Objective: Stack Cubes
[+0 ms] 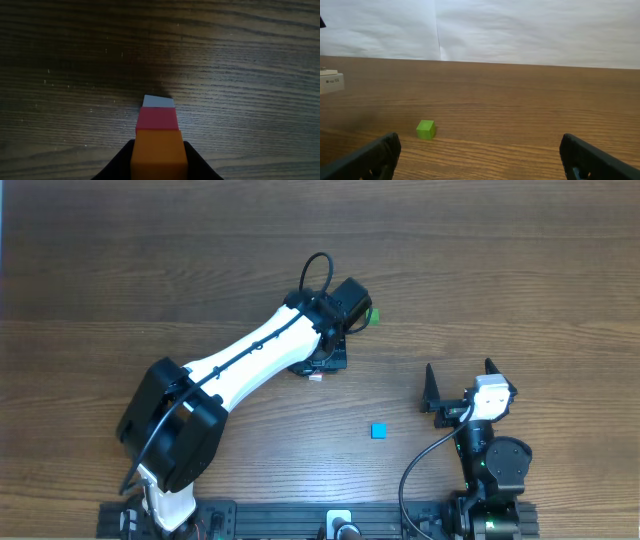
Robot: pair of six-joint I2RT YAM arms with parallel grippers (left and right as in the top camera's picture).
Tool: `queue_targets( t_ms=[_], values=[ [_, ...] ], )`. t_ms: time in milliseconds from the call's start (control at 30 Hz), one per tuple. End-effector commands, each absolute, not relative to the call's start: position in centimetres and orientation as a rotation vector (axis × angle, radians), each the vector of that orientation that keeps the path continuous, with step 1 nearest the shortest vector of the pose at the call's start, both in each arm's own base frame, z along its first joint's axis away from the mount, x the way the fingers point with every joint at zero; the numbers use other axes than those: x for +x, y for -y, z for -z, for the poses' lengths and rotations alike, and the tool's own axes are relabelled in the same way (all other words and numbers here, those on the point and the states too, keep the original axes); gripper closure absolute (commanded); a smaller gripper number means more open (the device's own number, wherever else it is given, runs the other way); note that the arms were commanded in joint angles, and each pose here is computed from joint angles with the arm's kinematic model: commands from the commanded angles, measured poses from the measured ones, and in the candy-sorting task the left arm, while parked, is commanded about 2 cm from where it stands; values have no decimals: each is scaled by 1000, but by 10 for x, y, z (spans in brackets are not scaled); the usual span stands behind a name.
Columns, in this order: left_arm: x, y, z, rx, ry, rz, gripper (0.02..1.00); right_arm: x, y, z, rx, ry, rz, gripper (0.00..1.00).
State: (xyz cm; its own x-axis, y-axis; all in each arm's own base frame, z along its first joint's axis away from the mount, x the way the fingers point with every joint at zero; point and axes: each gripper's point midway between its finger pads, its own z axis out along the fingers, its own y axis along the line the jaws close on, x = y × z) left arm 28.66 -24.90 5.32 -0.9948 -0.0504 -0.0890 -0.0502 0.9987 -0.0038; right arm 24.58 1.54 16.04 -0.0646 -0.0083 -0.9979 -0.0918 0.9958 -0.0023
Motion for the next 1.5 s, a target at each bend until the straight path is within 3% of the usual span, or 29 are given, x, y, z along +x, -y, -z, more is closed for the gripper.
queue_targets(
  t_ms=[33, 433, 500, 533, 667, 733, 1133, 1267, 1500],
  values=[
    [294, 249, -54, -101, -3031, -8, 720, 246, -16, -159, -85, -1634, -66, 9],
    [294, 249, -54, -101, -3030, -8, 649, 246, -16, -159, -85, -1635, -66, 7],
    [295, 250, -54, -101, -3025, 0, 590, 246, -16, -159, -85, -1634, -66, 9],
    [296, 251, -55, -100, -3020, 6, 544, 246, -16, -159, -85, -1634, -66, 9],
    [306, 256, -73, -105, -2954, 74, 174, 246, -16, -159, -85, -1635, -66, 7],
    [317, 258, -108, -119, -2849, 164, 27, 246, -16, -159, -85, -1634, -66, 7],
    [321, 167, -266, -338, -2399, 302, 23, 246, -16, -159, -85, -1634, -66, 7],
    [311, 119, -291, -393, -2254, 354, 20, 246, -16, -159, -85, -1634, -66, 9],
    [287, 52, -313, -277, -1891, 407, 25, 246, -16, -159, -85, -1634, -66, 7]
  ],
)
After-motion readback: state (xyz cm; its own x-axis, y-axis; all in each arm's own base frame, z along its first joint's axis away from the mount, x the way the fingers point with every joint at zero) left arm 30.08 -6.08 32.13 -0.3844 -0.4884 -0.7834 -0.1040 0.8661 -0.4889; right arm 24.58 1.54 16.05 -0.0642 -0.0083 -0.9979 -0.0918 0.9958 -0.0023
